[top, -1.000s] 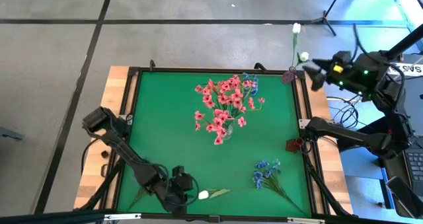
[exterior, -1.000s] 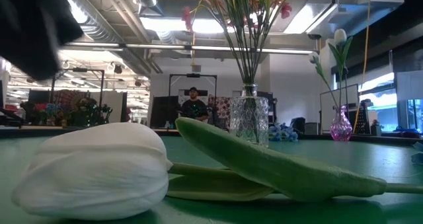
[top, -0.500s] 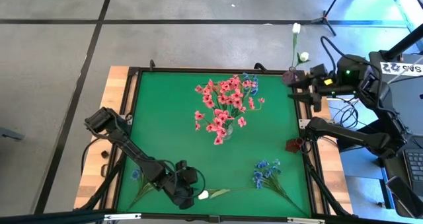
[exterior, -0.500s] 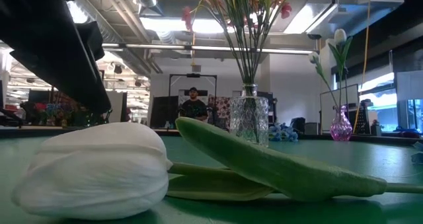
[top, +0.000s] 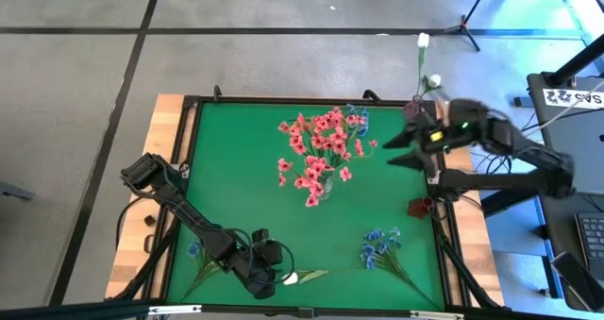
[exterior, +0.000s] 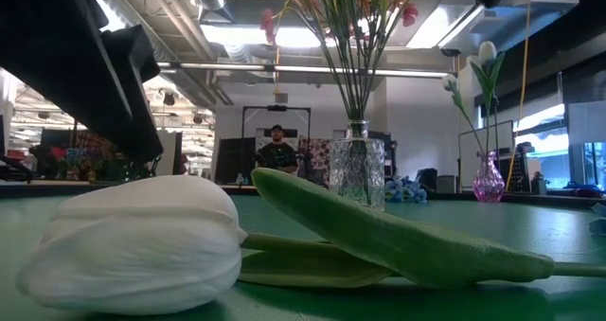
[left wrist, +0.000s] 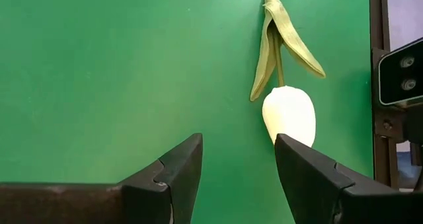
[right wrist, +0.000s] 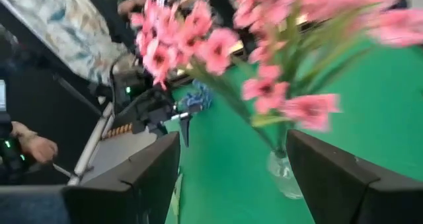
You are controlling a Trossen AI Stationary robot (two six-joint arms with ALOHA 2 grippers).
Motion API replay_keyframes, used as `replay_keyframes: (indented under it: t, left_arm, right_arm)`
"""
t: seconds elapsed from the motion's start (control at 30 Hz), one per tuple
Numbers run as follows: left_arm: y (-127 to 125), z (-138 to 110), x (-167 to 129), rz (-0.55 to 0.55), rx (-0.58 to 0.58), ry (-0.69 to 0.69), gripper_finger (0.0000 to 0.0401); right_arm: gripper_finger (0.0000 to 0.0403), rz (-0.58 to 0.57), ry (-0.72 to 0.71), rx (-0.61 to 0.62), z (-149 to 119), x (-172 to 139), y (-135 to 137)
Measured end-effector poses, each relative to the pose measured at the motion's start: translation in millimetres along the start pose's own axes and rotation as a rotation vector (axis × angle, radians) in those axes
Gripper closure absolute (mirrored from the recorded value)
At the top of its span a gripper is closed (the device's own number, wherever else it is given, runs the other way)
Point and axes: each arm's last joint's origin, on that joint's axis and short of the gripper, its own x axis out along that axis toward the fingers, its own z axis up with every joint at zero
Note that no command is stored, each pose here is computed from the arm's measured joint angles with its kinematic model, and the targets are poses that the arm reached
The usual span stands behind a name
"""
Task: Sort flowers into vase by color
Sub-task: Put the white flower into the purple vase
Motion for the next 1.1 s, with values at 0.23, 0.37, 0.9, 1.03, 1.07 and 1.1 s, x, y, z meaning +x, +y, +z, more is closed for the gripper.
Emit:
replay_keyframes:
  t: [0.23, 0.37, 0.9, 1.03, 1.07, 1.1]
  left_arm:
    - [-0.8, -0.9, -0.5, -0.003, 0.002, 0.002, 0.0216]
    - [-1.5, -1.9, -1.0, -0.004, 0.006, 0.004, 0.0216]
    - [1.0, -3.2, -1.0, 0.031, 0.018, 0.005, 0.0216]
    - [0.9, -3.2, -1.0, 0.031, 0.018, 0.004, 0.0216]
    - [0.9, -3.1, -1.0, 0.031, 0.018, 0.004, 0.0216]
    - [0.9, -3.2, -1.0, 0.031, 0.018, 0.004, 0.0216]
  right_arm:
    - [0.0127, 0.044, 0.116, -0.026, -22.3, 50.9, 38.7]
    - [0.0127, 0.071, 0.150, -0.029, -40.2, 67.0, 71.5]
    - [0.0127, -0.018, 0.317, -0.254, -147.9, 162.1, 144.9]
    - [0.0127, 0.000, 0.309, -0.308, -178.8, 200.3, 149.3]
    - [0.0127, 0.017, 0.296, -0.304, -186.6, 210.0, 150.8]
    - [0.0127, 0.034, 0.286, -0.298, -194.5, 219.0, 151.9]
